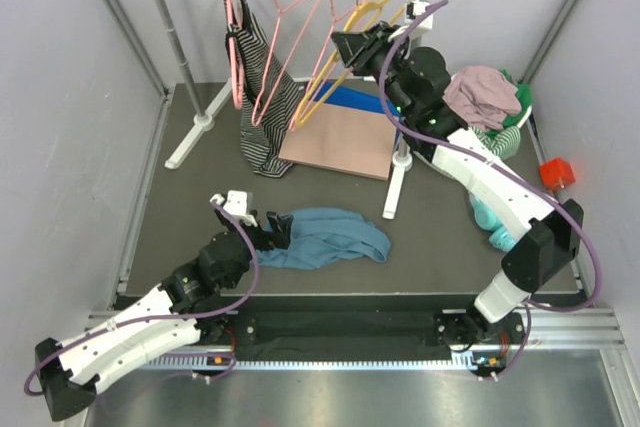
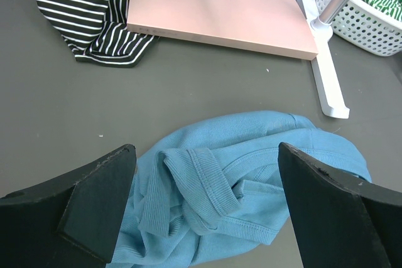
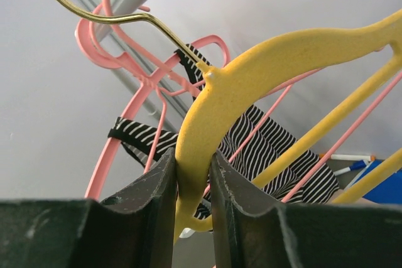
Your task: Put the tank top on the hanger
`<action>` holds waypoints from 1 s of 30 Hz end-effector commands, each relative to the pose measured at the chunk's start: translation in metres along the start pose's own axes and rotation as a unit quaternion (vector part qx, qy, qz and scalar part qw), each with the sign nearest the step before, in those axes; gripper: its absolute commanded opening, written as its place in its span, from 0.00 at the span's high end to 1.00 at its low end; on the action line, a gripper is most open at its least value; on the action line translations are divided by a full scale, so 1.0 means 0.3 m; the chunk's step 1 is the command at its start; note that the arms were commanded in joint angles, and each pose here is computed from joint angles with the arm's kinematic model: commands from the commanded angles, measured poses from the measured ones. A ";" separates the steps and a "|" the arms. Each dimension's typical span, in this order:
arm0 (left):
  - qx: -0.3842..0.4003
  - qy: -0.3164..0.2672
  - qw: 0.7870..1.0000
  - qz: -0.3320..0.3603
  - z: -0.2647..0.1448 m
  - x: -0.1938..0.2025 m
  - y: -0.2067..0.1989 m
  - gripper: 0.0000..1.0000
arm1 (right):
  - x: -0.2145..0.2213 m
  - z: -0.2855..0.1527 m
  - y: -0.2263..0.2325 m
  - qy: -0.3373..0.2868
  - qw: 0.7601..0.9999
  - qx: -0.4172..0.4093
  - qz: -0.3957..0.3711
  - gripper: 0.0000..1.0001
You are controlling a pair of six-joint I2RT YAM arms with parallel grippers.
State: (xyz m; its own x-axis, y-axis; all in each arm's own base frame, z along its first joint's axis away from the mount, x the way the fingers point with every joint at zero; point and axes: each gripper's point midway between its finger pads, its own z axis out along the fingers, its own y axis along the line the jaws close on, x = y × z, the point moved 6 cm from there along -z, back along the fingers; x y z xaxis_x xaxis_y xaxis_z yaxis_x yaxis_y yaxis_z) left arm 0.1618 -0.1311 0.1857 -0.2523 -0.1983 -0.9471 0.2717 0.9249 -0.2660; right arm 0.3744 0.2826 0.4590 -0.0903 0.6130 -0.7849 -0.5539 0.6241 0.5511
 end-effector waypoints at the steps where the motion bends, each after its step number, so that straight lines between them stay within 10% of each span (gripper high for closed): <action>1: -0.001 -0.007 1.000 -0.007 0.001 -0.004 0.001 0.01 | -0.130 -0.054 0.101 -0.043 0.998 -0.055 -0.002 0.85; 30: -0.006 -0.009 1.000 -0.007 0.004 0.003 0.006 0.01 | 0.044 -0.474 0.102 0.127 0.985 -0.115 -0.003 0.94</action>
State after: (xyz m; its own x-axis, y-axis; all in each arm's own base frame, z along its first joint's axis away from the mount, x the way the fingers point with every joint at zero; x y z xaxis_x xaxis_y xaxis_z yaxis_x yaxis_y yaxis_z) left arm 0.1617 -0.1310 0.1842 -0.2538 -0.1961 -0.9472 0.2705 0.9258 -0.2642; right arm 0.2689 0.2447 0.4195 -0.2544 0.4856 -0.8364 -0.6512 0.5534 0.5193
